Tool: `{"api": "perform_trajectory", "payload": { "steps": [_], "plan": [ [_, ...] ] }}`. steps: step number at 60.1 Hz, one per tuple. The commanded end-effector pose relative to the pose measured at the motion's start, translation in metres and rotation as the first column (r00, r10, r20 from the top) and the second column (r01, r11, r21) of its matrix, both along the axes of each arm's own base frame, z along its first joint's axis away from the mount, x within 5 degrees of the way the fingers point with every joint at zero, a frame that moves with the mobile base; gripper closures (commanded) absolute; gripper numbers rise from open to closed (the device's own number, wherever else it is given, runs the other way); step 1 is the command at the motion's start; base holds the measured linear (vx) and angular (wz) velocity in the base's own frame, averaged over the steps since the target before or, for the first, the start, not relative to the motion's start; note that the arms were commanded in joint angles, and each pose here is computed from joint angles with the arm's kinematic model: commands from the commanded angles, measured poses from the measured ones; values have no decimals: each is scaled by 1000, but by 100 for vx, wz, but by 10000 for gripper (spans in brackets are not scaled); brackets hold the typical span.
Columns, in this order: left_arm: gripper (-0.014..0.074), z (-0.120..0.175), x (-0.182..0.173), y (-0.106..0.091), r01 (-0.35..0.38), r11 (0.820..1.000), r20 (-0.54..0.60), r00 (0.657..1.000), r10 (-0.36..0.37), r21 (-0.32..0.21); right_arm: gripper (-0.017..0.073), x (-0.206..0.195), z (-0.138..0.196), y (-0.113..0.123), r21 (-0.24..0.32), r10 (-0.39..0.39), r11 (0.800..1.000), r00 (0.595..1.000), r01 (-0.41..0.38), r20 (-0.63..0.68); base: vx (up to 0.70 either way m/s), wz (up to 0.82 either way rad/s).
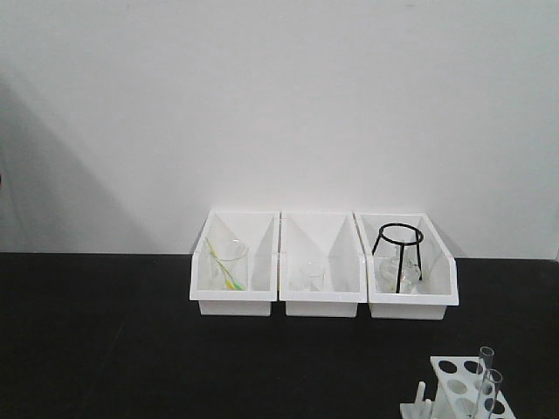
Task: Flip and reinsert test tube from rack
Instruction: 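Close the right gripper on the test tube and lift it out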
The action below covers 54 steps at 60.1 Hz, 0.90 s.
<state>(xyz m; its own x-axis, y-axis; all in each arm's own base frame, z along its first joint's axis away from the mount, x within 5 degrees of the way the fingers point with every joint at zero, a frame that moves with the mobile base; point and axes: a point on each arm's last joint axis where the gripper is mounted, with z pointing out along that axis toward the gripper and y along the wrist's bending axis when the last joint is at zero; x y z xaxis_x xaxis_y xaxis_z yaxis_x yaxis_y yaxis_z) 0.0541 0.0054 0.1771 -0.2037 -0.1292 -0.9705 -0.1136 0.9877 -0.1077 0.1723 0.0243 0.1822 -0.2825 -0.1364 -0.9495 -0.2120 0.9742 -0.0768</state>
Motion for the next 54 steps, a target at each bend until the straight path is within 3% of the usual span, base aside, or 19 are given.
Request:
{"api": "perform_trajectory", "payload": {
  "steps": [1,20,33,46,54],
  "plan": [
    [600,8,1,-1,11,1000,98,995,-12,4,33,16,14,3,45,2,999,991,-8,131,0,0],
    [600,8,1,-1,11,1000,98,995,-12,4,33,59,6,7,131,-22,991,994,9,104,0,0],
    [600,8,1,-1,11,1000,98,995,-12,4,52,75,-2,9,147,-20,989,993,2,117,0,0],
    [600,8,1,-1,11,1000,98,995,-12,4,188,76,-5,9,159,-23,987,994,6,104,0,0],
    [600,8,1,-1,11,1000,98,995,-12,4,337,76,-5,9,159,-23,987,994,6,106,0,0]
  ]
}}
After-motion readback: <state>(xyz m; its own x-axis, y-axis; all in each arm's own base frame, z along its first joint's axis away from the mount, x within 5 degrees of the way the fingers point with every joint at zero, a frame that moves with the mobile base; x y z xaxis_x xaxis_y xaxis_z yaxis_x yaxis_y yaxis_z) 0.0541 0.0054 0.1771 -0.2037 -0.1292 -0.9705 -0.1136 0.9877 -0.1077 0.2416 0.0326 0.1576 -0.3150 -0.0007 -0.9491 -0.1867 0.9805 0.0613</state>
